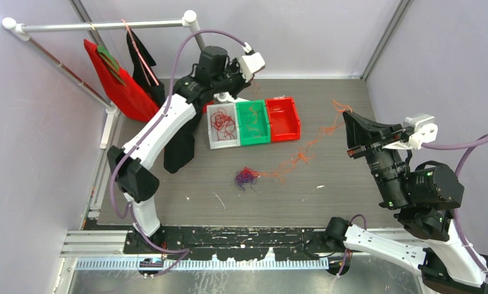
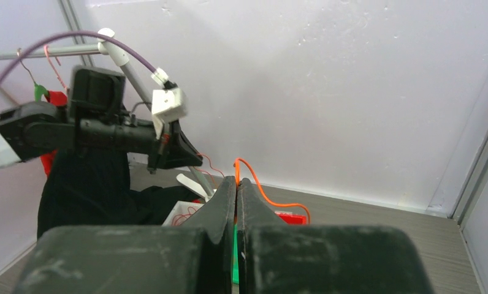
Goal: Untangle the cables
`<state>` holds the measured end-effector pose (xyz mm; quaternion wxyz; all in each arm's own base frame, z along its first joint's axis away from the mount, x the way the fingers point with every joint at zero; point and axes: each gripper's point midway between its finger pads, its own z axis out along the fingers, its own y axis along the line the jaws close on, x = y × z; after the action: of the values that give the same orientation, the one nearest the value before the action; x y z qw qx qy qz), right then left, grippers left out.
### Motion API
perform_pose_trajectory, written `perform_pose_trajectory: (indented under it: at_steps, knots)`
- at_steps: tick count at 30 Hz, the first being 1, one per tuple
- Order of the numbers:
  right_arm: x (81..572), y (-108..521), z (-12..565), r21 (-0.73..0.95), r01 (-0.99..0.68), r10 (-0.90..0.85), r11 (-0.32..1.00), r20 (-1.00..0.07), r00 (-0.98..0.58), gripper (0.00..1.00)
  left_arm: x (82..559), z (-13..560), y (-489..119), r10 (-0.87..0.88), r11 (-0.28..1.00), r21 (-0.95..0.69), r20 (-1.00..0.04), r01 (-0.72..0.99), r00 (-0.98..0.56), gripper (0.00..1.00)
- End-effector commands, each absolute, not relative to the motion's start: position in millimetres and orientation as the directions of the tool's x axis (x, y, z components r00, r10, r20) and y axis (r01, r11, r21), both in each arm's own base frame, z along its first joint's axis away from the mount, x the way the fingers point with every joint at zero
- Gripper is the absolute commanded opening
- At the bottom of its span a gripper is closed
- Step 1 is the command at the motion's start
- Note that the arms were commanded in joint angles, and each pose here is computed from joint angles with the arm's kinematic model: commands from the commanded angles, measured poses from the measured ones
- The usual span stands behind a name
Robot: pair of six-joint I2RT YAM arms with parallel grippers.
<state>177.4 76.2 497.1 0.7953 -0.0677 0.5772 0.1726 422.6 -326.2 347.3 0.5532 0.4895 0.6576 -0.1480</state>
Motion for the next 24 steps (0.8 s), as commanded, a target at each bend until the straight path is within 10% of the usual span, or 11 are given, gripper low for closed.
perform_pose_trajectory:
  at_steps: [1, 24]
  knots:
    - [170, 59, 515, 0.124, -0.333, 0.234, 0.935, -0.919, 0.316, 0.01, 446, 376, -335, 0.452, 0.508, 0.443, -0.867, 0.739, 0.209, 0.00]
    - [172, 67, 513, 0.152, -0.359, 0.261, 0.921, -0.924, 0.281, 0.01, 469, 230, -354, 0.589, 0.439, 0.391, -0.805, 0.809, 0.070, 0.00]
